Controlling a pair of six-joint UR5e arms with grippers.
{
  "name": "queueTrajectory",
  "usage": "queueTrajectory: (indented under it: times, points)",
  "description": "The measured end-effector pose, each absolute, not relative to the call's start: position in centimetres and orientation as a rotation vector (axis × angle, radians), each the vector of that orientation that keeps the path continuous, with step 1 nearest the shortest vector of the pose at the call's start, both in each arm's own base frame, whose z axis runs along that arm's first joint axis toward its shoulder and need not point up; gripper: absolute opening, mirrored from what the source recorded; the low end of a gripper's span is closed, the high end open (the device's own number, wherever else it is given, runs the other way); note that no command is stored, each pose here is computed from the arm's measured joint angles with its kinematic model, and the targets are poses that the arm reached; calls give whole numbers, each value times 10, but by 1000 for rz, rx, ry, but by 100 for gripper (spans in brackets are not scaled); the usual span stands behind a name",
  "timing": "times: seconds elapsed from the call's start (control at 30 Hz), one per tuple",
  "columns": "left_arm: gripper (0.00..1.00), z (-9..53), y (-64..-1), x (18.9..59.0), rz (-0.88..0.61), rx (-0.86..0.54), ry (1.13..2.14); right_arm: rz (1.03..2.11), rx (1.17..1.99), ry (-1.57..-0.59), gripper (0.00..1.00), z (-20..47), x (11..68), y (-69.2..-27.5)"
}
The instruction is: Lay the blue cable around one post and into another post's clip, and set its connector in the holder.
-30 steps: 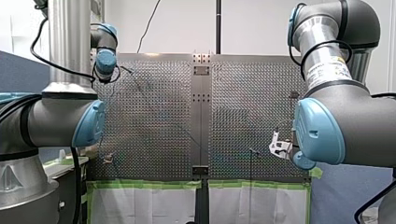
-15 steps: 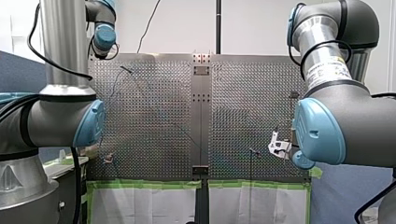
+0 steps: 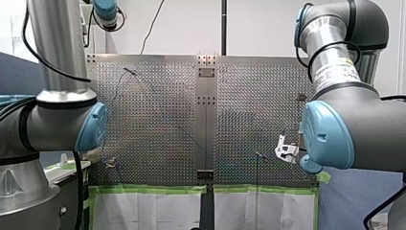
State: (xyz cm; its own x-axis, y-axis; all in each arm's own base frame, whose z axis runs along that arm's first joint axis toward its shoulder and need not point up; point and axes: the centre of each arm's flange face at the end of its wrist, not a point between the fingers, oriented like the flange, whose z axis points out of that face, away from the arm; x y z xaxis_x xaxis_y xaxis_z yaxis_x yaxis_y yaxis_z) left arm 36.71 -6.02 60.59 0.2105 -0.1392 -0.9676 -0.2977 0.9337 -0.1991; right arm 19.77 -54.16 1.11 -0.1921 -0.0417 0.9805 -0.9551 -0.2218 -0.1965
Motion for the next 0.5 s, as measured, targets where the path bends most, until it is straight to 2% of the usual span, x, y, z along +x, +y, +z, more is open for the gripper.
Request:
queueTrajectory:
  times: [0.17,0.5]
  points:
    - [100,630,-76,352,59,-320,1359,1519,1294,-1252,0,11,199,-541]
    - [100,626,-107,365,-2,-265,1474,1524,1299,-1248,0,11,203,-540]
